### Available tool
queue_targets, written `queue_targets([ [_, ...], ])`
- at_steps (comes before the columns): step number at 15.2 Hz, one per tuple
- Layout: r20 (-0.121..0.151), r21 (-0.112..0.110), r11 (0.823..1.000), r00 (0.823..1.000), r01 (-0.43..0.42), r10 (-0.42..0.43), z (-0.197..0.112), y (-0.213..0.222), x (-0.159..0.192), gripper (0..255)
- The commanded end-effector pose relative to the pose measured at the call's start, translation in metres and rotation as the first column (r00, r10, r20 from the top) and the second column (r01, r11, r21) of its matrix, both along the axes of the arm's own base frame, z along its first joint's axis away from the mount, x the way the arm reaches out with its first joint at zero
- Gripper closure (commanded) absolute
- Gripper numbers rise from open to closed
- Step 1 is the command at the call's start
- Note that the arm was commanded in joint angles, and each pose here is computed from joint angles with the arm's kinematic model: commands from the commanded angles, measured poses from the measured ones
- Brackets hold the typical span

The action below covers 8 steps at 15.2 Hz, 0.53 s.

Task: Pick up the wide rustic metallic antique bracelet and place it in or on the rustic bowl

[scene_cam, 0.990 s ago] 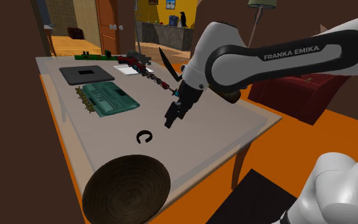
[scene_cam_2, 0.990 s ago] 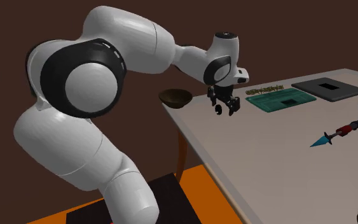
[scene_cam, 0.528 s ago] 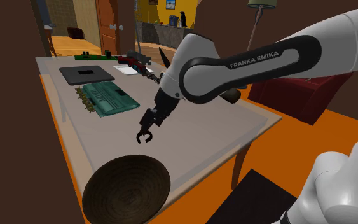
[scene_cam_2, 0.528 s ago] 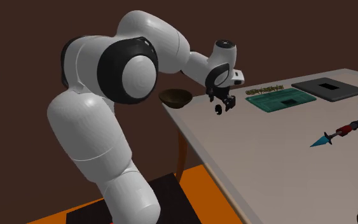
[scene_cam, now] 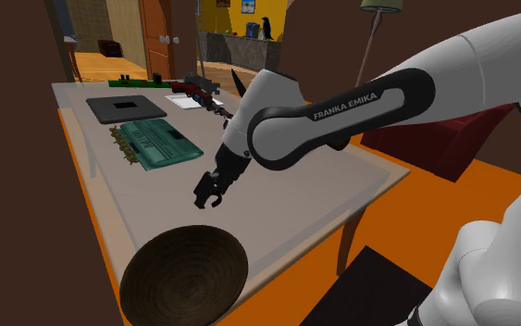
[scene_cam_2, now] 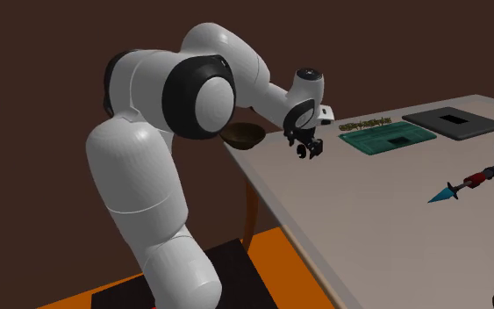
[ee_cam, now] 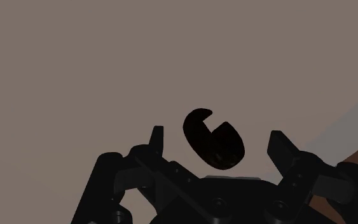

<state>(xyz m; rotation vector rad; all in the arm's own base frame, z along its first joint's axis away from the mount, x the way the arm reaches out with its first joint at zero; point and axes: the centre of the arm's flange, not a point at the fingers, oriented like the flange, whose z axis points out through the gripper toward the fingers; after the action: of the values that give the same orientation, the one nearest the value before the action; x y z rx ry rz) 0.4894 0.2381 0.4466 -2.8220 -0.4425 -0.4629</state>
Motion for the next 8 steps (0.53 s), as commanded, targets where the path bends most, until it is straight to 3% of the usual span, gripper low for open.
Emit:
queue_targets([
  [1,0.001,0.000,1.000,1.000,0.000,0.000,-0.0026,0.0010,0.0009,0],
  [7,0.001,0.000,1.000,1.000,0.000,0.000,-0.0026,0.0010,0.0009,0],
  [8,0.001,0.000,1.000,1.000,0.000,0.000,-0.0026,0.0010,0.0009,255],
])
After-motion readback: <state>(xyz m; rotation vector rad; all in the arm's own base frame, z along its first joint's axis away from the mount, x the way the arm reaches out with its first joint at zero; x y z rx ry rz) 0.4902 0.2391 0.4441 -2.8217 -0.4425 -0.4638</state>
